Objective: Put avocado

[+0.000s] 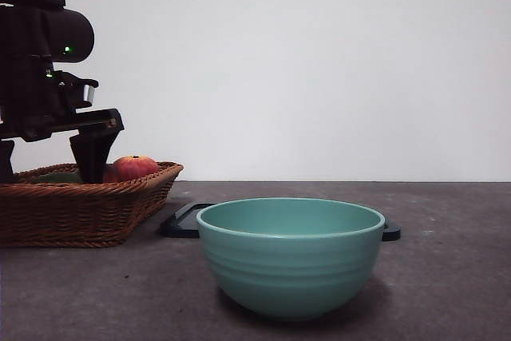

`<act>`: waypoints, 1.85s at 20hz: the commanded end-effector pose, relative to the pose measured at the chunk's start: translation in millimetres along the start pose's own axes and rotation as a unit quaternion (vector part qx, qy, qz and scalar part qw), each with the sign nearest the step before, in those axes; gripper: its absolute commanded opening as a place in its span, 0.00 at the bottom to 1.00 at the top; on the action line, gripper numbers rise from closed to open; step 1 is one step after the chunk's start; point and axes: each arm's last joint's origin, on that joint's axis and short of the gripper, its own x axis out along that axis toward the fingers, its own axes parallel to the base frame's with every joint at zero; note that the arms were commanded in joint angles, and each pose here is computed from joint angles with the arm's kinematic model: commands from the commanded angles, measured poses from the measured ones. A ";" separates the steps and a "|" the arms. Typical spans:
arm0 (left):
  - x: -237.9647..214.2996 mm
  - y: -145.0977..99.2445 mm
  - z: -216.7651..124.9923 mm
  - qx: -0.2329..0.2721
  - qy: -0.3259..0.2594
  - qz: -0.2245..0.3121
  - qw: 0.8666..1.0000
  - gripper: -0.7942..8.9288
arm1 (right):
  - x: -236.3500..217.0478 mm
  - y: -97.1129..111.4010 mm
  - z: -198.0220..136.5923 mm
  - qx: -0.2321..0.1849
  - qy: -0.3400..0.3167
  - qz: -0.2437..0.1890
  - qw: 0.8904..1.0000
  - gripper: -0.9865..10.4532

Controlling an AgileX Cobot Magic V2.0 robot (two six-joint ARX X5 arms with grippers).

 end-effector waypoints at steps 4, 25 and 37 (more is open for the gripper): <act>13.0 2.1 6.1 -0.005 0.011 -0.004 1.000 0.75 | -2.4 1.7 3.9 -0.009 -0.008 0.003 1.000 0.59; -99.6 -68.0 -22.1 0.092 -0.027 -0.071 0.993 0.32 | -2.5 1.8 3.8 -0.009 -0.008 0.003 1.000 0.59; -90.5 -197.2 -75.0 0.265 -0.026 -0.154 0.952 0.32 | -2.4 1.8 4.0 -0.009 -0.009 0.003 1.000 0.59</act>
